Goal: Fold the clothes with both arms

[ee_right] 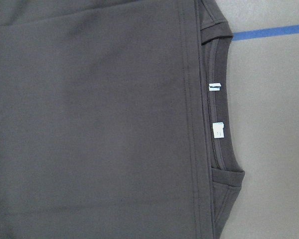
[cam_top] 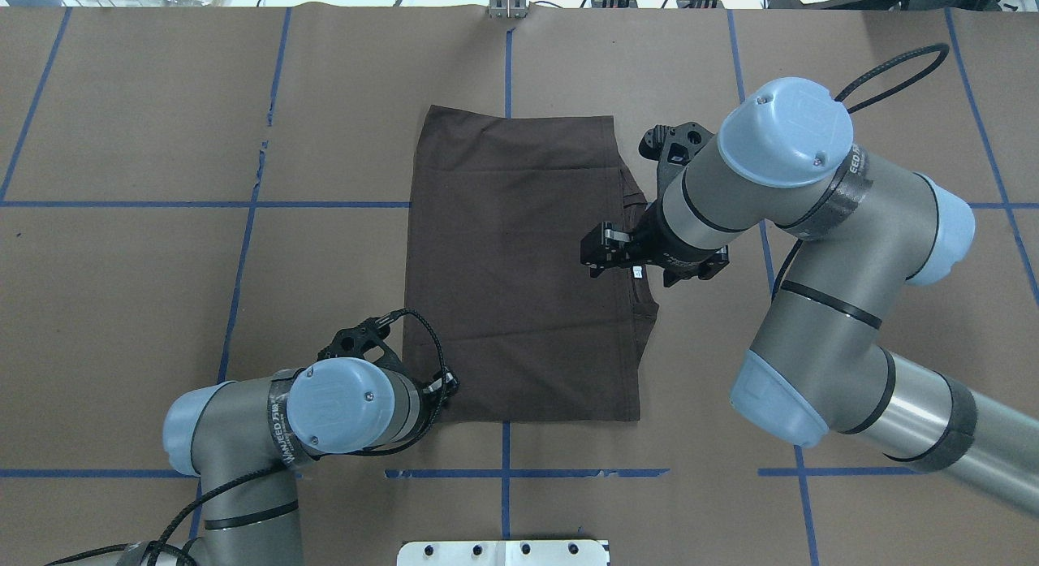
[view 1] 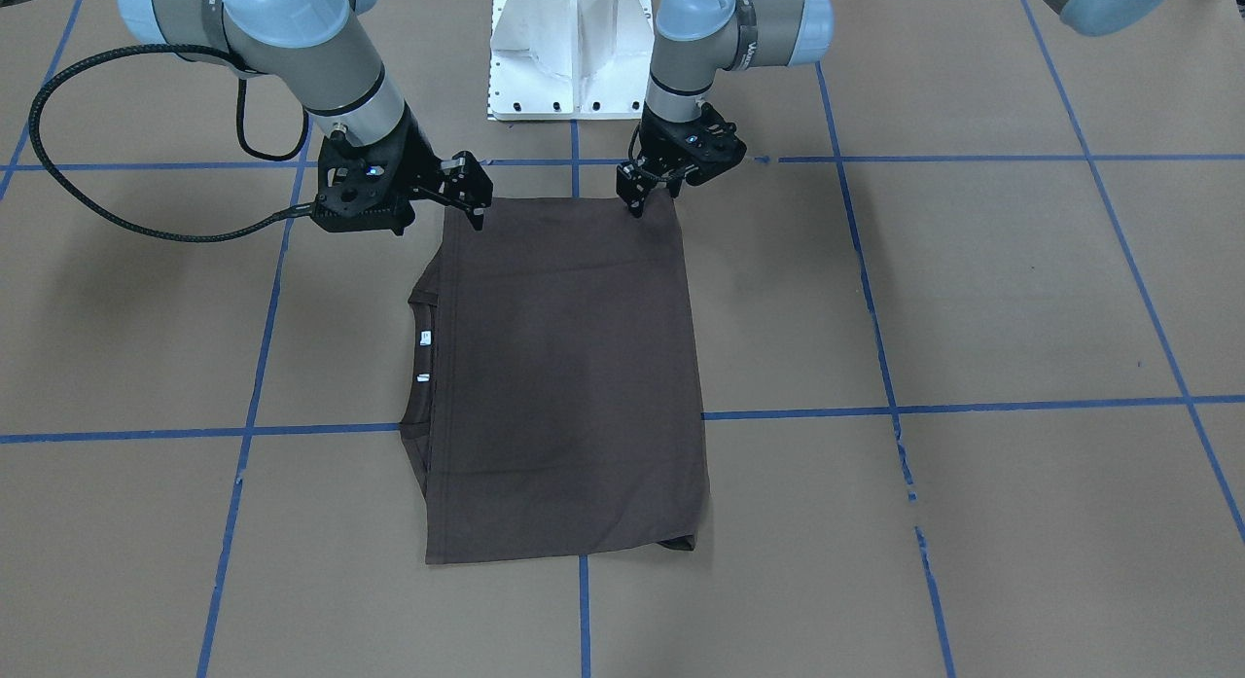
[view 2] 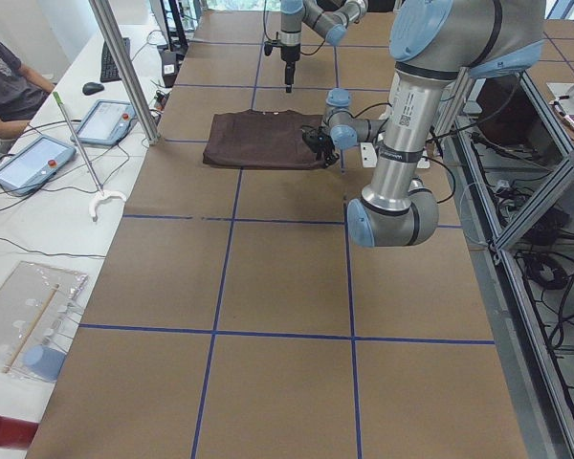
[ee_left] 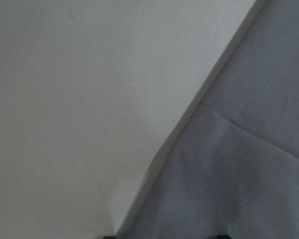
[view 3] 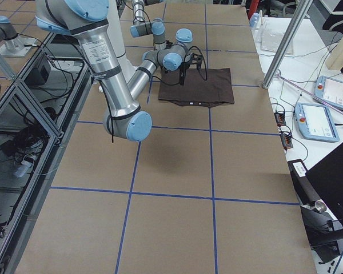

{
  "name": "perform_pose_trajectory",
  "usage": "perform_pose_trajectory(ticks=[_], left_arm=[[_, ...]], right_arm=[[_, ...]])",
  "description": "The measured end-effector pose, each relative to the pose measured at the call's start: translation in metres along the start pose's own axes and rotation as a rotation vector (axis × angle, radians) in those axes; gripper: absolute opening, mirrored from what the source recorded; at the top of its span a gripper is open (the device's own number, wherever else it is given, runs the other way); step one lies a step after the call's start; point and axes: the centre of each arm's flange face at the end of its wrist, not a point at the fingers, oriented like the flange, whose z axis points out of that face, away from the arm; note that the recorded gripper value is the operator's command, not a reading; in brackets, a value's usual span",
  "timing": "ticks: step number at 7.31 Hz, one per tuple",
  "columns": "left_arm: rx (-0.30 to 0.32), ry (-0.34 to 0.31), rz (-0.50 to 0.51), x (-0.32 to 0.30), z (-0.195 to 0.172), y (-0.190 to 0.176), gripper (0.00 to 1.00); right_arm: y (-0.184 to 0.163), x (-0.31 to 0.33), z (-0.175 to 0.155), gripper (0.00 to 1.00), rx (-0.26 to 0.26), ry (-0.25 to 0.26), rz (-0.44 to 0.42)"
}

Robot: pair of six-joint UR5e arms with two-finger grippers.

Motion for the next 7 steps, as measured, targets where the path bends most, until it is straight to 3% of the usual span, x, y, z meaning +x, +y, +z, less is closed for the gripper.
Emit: perform_pose_trajectory(ticks=[2, 3, 5, 7], left_arm=[[-0.001, 0.005, 0.003, 0.0012, -0.0048, -0.0017, 0.42], [-0.001, 0.008, 0.004, 0.0016, -0.0065, -0.0029, 0.36], [-0.003, 0.008, 0.007, 0.0007, -0.0072, -0.0029, 0.0], [0.002, -0.008, 0.025, -0.0027, -0.0054, -0.0012, 0.0]], right_arm=[[0.0003, -0.0004, -0.0008, 1.0, 0.001, -0.002, -0.001], [0.0005, -0.001, -0.0016, 1.0, 0.001, -0.004, -0.002], [0.001, -0.0015, -0.0026, 1.0, 0.001, -0.006, -0.002], [0.0012, -0.0008, -0.0024, 1.0, 0.0, -0.005, -0.001]])
